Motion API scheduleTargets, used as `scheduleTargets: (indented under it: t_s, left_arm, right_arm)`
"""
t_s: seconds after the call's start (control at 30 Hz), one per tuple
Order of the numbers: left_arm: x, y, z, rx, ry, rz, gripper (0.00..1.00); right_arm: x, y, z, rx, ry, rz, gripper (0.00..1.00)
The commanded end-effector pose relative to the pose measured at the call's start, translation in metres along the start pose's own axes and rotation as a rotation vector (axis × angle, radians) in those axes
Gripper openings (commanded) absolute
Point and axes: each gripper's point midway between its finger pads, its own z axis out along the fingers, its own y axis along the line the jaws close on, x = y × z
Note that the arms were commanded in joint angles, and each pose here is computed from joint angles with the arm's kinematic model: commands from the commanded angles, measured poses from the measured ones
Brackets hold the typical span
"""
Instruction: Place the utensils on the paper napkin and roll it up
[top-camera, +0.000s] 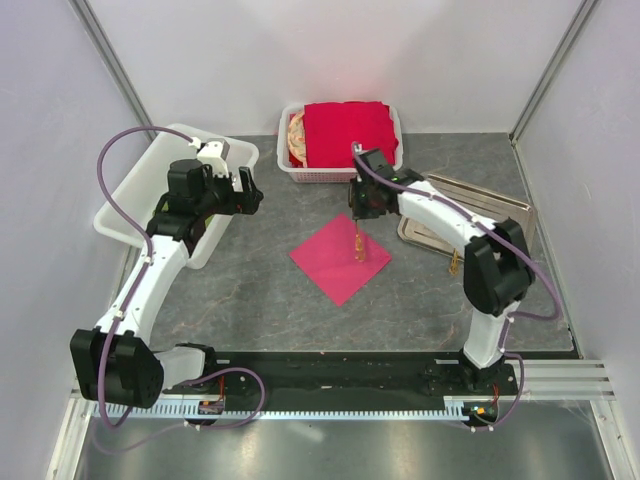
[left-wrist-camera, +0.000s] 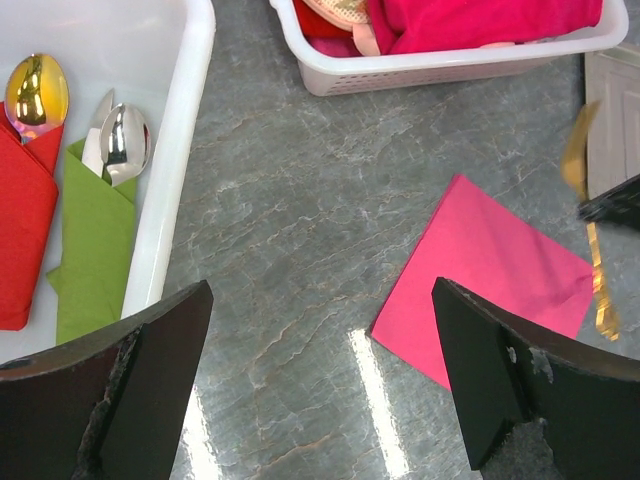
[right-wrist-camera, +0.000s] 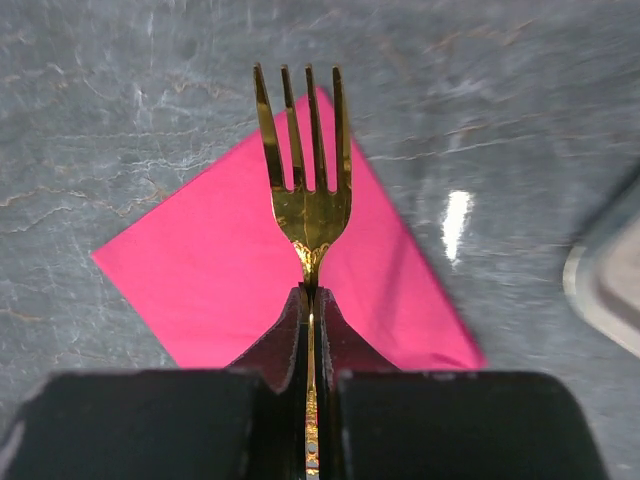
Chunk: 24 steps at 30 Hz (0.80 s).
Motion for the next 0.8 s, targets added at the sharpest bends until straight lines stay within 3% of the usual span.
scheduleTargets:
  t_s: [0.0,0.27,0.77]
  left_arm:
    - [-0.009,0.004,0.001,-0.023,-0.028,-0.025,0.99]
    - [-0.004,0.006,0.006,-0.018,-0.017,-0.042,0.99]
    - [-0.003,0.005,0.008,-0.014,-0.012,-0.041,0.99]
  right_arm:
    - [0.005,0.022,0.020,0.042,0.008,0.056,0.00]
    - [0.026,0.045,0.047,0.055,0.066,0.079,0.00]
    - [0.030,0.041,0.071,0.091,0.096,0.105,0.00]
